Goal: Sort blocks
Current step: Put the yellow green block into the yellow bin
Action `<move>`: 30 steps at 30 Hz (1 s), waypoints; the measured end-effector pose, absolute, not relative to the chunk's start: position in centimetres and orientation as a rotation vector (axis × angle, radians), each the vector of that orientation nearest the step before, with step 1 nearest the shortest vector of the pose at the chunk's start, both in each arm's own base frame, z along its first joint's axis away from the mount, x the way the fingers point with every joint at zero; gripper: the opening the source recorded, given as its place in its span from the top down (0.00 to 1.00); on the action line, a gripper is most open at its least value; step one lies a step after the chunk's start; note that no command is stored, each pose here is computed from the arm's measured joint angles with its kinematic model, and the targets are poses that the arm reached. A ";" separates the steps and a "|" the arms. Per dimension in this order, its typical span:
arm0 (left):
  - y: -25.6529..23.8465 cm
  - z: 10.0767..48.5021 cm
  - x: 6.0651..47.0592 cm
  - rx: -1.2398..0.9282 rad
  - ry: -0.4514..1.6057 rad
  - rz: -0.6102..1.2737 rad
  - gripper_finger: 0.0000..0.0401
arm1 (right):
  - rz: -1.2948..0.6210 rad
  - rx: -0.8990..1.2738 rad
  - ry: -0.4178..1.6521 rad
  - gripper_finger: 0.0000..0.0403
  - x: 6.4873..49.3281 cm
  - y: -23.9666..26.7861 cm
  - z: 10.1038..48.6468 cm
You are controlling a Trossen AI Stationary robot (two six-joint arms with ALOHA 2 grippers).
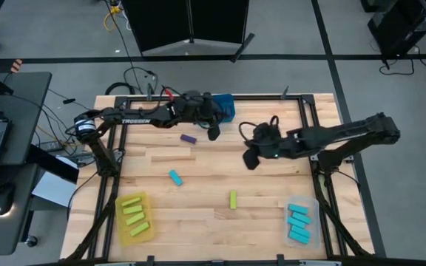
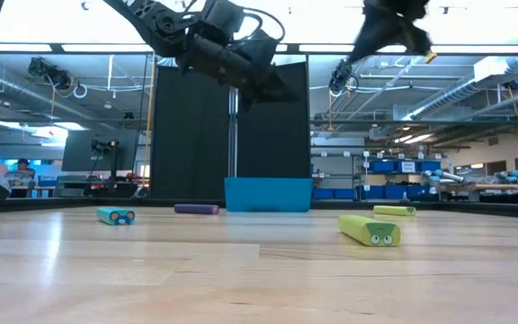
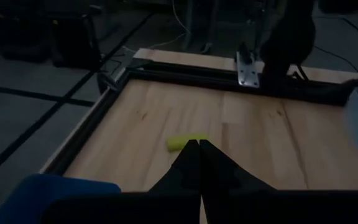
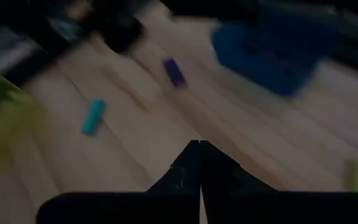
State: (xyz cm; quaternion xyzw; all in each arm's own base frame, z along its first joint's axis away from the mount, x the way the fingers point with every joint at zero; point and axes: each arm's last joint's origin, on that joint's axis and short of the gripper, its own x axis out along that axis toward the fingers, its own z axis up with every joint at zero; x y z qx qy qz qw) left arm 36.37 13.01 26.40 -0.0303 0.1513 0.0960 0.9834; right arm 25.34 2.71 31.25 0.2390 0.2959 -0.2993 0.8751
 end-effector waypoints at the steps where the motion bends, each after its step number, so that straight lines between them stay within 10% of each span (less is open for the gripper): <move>1: 12.9 26.2 36.2 -0.063 0.311 0.187 1.00 | -0.638 0.513 0.650 0.97 24.8 2.5 31.2; 14: 11.4 25.5 32.4 -0.108 0.300 0.213 1.00 | -0.753 0.728 0.942 0.92 22.9 -2.5 26.2; 30: 8.5 24.9 28.8 -0.221 0.291 0.228 1.00 | -0.901 0.796 0.994 0.54 19.8 -10.5 21.5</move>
